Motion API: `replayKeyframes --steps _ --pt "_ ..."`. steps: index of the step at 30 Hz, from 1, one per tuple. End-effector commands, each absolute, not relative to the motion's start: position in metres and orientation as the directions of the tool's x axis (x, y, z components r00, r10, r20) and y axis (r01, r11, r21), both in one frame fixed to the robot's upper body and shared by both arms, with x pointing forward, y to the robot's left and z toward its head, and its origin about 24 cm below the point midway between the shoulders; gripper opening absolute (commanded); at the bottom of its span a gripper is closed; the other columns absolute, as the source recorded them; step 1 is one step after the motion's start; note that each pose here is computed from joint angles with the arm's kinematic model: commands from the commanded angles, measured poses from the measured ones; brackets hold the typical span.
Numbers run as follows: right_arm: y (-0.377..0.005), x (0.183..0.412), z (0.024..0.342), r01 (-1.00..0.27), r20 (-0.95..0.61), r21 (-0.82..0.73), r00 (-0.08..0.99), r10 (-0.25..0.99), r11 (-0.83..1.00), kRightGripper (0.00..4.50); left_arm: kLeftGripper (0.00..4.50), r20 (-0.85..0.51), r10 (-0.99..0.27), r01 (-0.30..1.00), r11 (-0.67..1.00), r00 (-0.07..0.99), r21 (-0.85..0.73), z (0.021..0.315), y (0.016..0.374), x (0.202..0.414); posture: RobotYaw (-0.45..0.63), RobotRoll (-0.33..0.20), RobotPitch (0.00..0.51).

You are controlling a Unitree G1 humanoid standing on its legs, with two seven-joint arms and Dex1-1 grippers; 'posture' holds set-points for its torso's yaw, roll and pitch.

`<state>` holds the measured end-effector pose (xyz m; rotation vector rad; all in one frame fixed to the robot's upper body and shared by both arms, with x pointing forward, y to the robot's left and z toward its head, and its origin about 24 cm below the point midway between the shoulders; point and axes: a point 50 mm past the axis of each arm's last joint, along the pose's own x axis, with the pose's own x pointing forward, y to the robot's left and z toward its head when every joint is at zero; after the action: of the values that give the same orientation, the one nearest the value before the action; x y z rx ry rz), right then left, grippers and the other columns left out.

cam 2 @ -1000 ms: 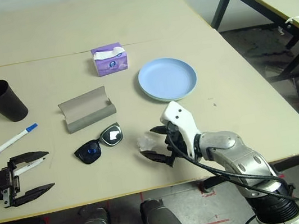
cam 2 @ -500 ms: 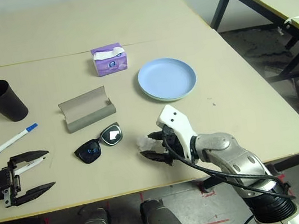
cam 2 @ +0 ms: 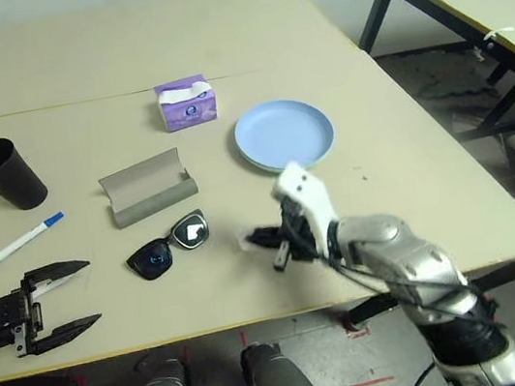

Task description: Organize and tidy the items on the table.

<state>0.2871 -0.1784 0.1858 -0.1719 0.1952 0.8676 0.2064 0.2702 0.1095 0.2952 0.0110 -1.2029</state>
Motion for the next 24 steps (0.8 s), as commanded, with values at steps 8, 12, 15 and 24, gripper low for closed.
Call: replayKeyframes --steps 8,12,15,24 --pt "-0.219 0.360 0.200 -0.536 -0.285 -0.182 0.831 0.478 0.824 0.01 4.50 -0.172 -0.917 0.922 0.322 0.360 0.216 0.104 0.266 0.206 0.01 0.000 0.161" --pt "-0.239 0.373 0.179 -0.441 -0.368 -0.264 0.868 0.333 0.858 0.01 4.50 -0.171 -0.912 0.917 0.334 0.373 0.219 0.105 0.267 0.203 0.03 0.000 0.165" --pt "-0.243 0.376 0.174 -0.417 -0.389 -0.267 0.872 0.298 0.869 0.01 4.50 -0.173 -0.908 0.914 0.341 0.380 0.219 0.105 0.268 0.201 0.03 0.000 0.167" --pt "-0.248 0.370 0.185 -0.432 -0.388 -0.300 0.870 0.305 0.851 2.87 4.50 -0.183 -0.912 0.921 0.329 0.368 0.210 0.103 0.266 0.200 0.00 0.000 0.161"
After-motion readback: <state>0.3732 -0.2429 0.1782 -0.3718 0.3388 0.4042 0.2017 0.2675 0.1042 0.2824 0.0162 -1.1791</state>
